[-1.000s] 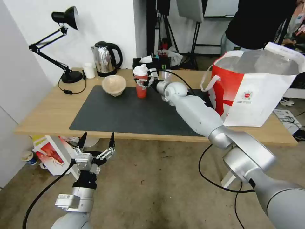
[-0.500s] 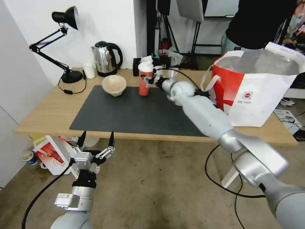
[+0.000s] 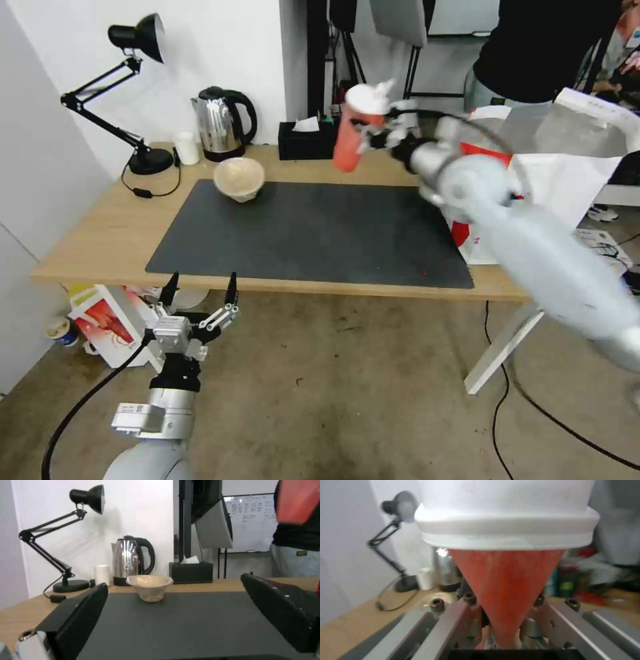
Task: Pick up the trash from the table and place it into the takeout bag.
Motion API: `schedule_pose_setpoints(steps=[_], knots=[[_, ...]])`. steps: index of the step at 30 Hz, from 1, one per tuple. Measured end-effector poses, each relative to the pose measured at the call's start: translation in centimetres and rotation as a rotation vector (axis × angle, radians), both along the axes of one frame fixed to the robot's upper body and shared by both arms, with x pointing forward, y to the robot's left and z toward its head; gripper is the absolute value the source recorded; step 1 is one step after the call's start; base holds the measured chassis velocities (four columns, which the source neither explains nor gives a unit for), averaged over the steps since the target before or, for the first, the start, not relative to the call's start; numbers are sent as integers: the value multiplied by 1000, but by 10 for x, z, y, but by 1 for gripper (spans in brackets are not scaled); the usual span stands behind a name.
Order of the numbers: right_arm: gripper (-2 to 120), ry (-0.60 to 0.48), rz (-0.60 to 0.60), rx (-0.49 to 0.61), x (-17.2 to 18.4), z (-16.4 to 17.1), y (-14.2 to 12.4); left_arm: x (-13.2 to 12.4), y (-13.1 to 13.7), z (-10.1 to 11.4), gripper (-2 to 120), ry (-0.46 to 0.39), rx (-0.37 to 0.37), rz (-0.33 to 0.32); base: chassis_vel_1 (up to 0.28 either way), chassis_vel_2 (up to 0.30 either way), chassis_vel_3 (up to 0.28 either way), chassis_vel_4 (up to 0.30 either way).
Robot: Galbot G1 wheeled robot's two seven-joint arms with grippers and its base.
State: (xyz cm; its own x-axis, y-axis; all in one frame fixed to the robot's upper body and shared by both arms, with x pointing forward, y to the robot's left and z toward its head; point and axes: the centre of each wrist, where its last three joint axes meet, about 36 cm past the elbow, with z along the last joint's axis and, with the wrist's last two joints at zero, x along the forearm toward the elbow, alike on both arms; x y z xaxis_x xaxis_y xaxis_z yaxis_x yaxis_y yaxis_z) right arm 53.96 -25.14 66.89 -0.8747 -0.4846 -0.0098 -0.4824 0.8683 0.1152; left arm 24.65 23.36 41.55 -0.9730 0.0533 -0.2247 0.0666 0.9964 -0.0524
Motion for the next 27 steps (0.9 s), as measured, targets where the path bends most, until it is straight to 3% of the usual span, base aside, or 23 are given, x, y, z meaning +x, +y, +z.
schedule_pose_setpoints(steps=[2,7,11,19,27], knots=[[9,-1,-2,-2,-1,1,0,0,0,0,99,0,0,0,0,0,0,0],[8,-22,-183,-117,-49,34,-33,-1,-2,1,99,-4,-4,-5,0,0,0,0],[8,-30,-267,-148,-57,47,-52,-2,-3,4,99,-12,-5,-7,0,0,0,0],[8,18,-382,-98,-48,70,-102,0,-2,6,100,-19,-12,-10,0,0,0,0],[8,68,-466,-51,-27,70,-147,1,1,5,100,-17,-13,-13,0,0,0,0]])
